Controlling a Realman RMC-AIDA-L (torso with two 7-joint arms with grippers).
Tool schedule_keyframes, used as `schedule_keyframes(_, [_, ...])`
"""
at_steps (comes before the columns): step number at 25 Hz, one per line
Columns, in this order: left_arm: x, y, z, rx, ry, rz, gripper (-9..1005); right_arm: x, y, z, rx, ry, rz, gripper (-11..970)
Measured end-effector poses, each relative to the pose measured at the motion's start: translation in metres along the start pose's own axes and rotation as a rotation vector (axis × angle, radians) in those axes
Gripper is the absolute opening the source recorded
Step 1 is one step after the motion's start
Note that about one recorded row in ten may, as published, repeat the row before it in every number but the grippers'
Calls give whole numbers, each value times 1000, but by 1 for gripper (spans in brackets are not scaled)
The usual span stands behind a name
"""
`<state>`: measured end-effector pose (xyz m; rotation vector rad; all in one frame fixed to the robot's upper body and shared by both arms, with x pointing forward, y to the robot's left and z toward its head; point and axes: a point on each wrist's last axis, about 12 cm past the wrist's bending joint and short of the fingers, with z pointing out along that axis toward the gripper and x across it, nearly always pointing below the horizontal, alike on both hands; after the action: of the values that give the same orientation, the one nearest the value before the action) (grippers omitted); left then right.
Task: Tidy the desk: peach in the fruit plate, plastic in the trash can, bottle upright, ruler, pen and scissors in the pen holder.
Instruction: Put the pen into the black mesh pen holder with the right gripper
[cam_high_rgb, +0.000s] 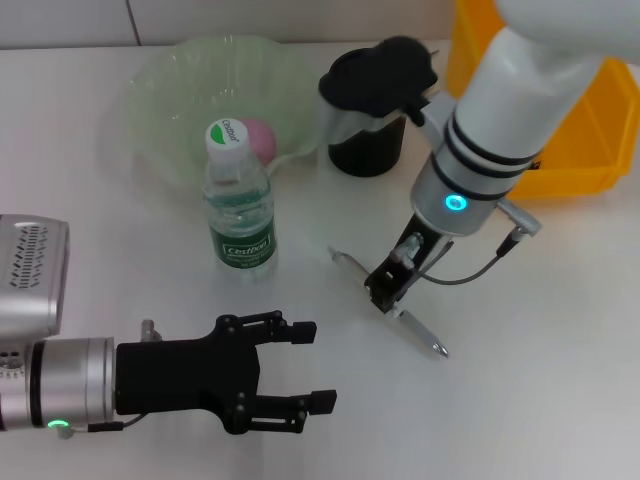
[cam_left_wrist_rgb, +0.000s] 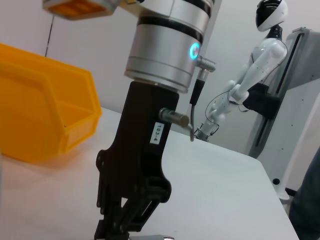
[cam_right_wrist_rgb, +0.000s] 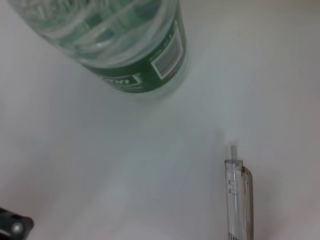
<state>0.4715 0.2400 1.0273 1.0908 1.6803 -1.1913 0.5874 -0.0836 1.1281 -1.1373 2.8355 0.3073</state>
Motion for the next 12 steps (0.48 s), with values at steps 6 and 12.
schedule_keyframes(6, [3, -2, -6, -31, -33, -3, 829, 17, -28, -38, -76, -308, -14, 130])
schedule_keyframes(12, [2, -3, -7, -31, -54, -36, 829, 51, -71, -79, -207, -810, -35, 150])
